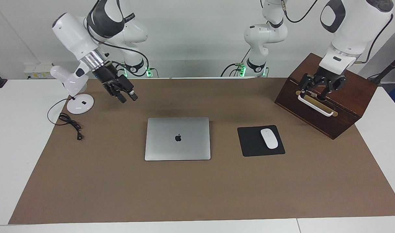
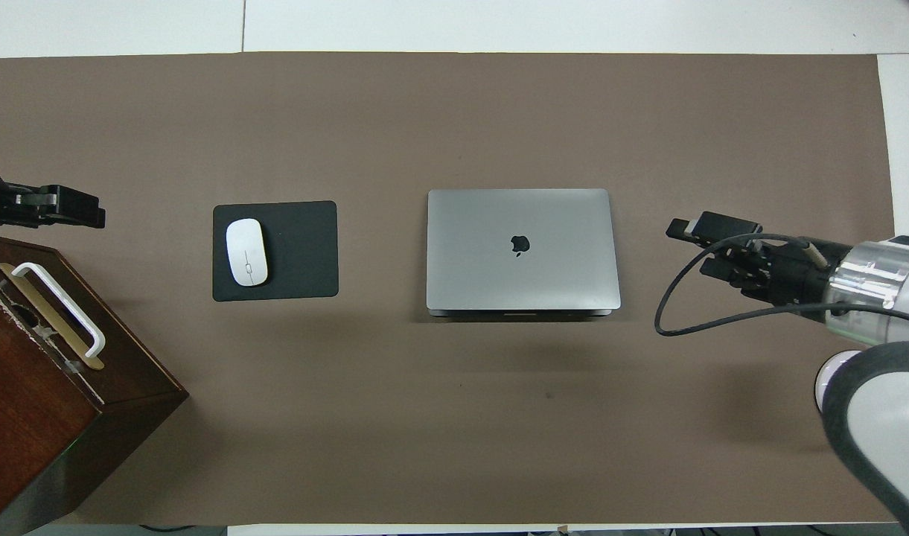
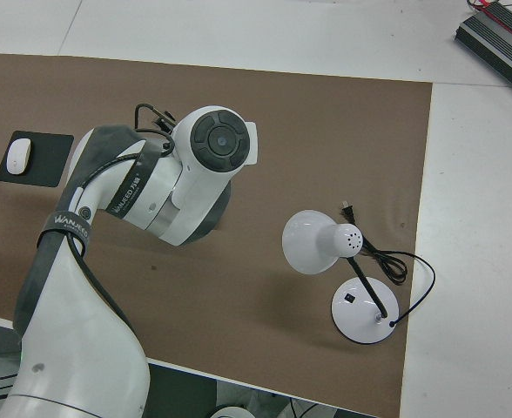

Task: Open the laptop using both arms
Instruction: 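Move the right gripper toward the laptop's front edge, then bring the left gripper to the laptop front while the right gripper aligns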

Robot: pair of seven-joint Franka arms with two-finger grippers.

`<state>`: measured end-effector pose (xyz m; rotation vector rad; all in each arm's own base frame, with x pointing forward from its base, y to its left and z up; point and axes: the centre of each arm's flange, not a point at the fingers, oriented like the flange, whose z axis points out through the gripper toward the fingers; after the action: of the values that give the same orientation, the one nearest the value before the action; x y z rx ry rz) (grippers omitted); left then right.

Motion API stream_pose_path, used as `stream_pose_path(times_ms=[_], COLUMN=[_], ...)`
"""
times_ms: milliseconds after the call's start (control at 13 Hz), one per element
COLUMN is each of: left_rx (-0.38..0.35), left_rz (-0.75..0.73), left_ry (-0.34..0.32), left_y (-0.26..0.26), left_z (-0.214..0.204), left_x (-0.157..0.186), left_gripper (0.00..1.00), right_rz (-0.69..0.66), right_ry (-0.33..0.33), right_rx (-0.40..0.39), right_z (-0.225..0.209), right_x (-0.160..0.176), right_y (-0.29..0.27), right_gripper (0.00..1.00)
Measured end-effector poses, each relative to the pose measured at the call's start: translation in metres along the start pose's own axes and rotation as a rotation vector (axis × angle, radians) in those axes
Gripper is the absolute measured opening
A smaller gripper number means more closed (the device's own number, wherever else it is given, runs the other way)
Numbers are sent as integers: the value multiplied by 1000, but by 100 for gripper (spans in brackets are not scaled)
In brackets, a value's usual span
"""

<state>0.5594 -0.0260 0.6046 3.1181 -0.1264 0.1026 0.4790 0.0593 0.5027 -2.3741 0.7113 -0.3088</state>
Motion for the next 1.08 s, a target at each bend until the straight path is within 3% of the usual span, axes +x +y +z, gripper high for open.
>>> stream_pose_path(times_ms=[77,386,463,695,1081], left_rx=[0,1,1,2,-34], left_rz=[-1,-14,-14,-4,76], left_ry=[-1,-5,-1,70,210], left_y=[0,-7,-7,0,57], left_z=[1,3,5,24,76], left_x=[0,-2,-2,-2,-34], left_gripper=[57,5,1,1,1], right_rz=[30,161,183,261,351], right_ry=[15,24,25,10,-16], right_rx=[12,29,25,25,15], right_z=[11,32,33,55,90], right_x=[-17,-63,-65,-85,-122], right_y=[-6,-18,-12,15,43], right_gripper=[100,100,100,100,100])
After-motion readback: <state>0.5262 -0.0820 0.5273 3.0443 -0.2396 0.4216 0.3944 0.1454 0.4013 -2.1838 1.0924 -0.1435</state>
